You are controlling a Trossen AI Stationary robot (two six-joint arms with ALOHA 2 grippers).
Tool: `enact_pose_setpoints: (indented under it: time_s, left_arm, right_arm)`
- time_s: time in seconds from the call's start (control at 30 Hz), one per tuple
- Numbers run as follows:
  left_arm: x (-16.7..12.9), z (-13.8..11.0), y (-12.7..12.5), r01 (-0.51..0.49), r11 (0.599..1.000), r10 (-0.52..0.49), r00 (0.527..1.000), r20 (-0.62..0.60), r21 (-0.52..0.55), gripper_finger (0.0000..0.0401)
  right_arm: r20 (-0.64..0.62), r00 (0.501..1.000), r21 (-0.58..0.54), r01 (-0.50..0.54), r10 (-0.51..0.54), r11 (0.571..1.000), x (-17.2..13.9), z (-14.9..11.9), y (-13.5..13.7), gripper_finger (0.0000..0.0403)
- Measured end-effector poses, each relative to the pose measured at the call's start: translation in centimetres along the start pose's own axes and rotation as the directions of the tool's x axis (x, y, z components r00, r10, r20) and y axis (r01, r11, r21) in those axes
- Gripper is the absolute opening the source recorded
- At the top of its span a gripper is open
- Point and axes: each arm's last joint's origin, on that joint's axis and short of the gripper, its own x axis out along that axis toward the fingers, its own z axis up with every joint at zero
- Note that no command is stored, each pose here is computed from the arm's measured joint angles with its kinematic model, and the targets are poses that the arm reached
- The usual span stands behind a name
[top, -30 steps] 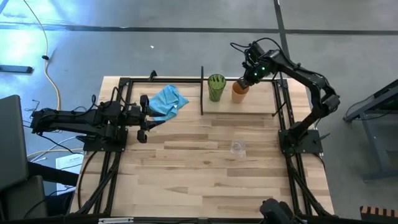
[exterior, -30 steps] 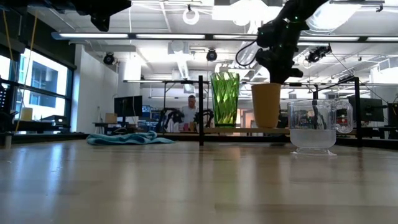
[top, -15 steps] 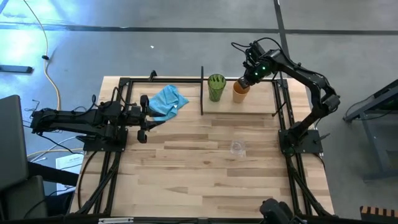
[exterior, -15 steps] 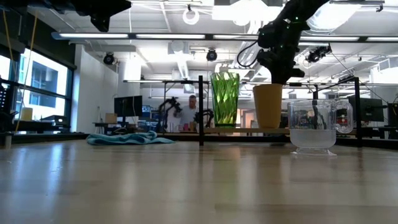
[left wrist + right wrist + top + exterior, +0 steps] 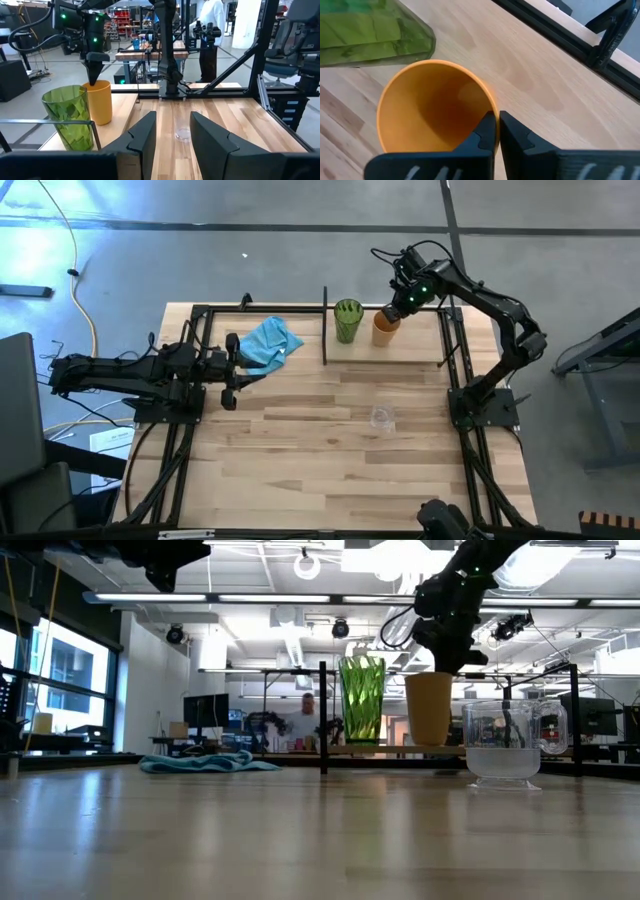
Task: Stack small to large cups/mugs on shelf
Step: Put the yellow cup on the shelf, then put the transparent mug on the shelf
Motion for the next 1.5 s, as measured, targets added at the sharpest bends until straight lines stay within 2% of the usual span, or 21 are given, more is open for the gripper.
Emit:
enact_pose_setpoints:
  time_s: [0.37,0.7,1.5]
  left_arm:
    - [0.00,-0.01,0.00,0.000,1.000,0.000,1.000,-0.001,0.000,0.0108]
    - [0.00,-0.02,0.00,0.000,1.000,0.000,1.000,-0.002,0.000,0.0108]
    - [-0.01,-0.21,-0.01,0.001,1.000,-0.001,1.000,-0.022,0.000,0.0108]
  right_arm:
    - [0.009,1.000,-0.005,-0.001,0.001,1.000,0.00,0.08,0.01,0.0002]
    - [0.010,1.000,-0.005,-0.001,0.001,1.000,0.00,0.10,0.01,0.0073]
    - [0.019,1.000,-0.022,0.005,-0.004,1.000,-0.17,0.09,0.02,0.0076]
